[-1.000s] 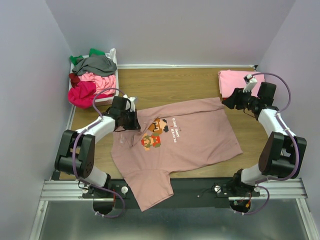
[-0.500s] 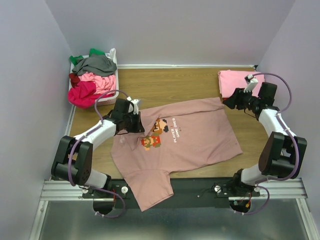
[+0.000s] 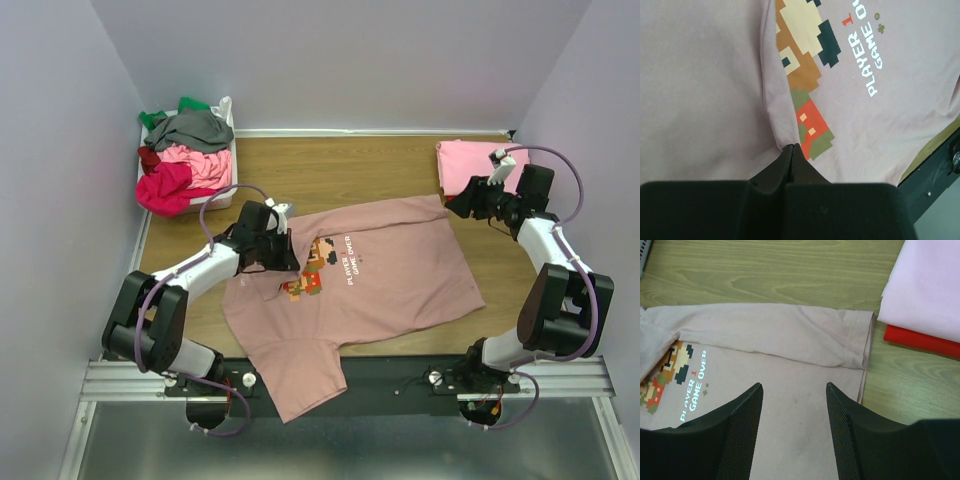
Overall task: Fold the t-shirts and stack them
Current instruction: Fold the tshirt
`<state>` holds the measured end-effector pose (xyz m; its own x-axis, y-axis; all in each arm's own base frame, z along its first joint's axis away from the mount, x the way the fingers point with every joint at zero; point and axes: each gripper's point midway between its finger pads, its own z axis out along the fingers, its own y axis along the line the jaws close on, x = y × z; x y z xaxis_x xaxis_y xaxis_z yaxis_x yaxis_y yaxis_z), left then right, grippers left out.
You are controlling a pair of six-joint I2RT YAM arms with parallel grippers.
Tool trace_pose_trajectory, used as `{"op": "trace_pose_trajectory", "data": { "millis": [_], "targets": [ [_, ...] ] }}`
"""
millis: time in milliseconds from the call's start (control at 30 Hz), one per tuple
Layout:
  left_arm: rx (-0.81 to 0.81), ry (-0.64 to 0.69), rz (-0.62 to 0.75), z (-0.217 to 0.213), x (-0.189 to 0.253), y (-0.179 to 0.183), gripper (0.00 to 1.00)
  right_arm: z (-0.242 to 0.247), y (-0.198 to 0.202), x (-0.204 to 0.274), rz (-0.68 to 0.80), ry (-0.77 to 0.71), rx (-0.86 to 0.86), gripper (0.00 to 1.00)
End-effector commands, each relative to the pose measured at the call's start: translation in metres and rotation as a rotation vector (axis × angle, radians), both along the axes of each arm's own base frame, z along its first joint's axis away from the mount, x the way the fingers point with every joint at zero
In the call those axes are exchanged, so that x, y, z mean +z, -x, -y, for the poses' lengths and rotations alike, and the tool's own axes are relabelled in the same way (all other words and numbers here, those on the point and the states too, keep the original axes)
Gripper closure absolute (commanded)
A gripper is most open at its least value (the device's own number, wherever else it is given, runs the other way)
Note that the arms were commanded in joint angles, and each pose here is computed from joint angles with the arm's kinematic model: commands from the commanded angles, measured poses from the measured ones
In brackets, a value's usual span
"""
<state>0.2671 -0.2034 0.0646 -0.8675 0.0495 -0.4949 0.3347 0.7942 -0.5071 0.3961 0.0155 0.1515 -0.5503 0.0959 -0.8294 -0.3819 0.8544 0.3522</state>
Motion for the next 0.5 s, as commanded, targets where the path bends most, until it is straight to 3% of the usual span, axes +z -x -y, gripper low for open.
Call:
{"op": "trace_pose_trajectory", "data": {
  "millis": [0, 167, 267, 300, 467],
  "targets": [
    [-0.020, 0.033, -0.004, 0.012, 0.002, 0.002, 1.00, 0.001, 0.006, -0.004, -0.023, -0.021, 0.004, 0.39],
    [-0.046, 0.039, -0.020, 0.022, -0.001, 0.009, 1.00, 0.000, 0.006, -0.005, -0.025, -0.022, 0.005, 0.39],
    [-0.067, 0.058, -0.030, 0.030, -0.002, 0.014, 0.95, 0.001, 0.006, -0.005, -0.025, -0.021, 0.005, 0.39],
    [-0.081, 0.057, -0.037, 0.033, -0.004, 0.017, 0.88, 0.001, 0.006, -0.005, -0.026, -0.020, 0.003, 0.39],
    [-0.138, 0.092, -0.064, 0.046, -0.008, 0.029, 0.85, 0.001, 0.006, -0.006, -0.026, -0.019, 0.003, 0.39]
  ]
}}
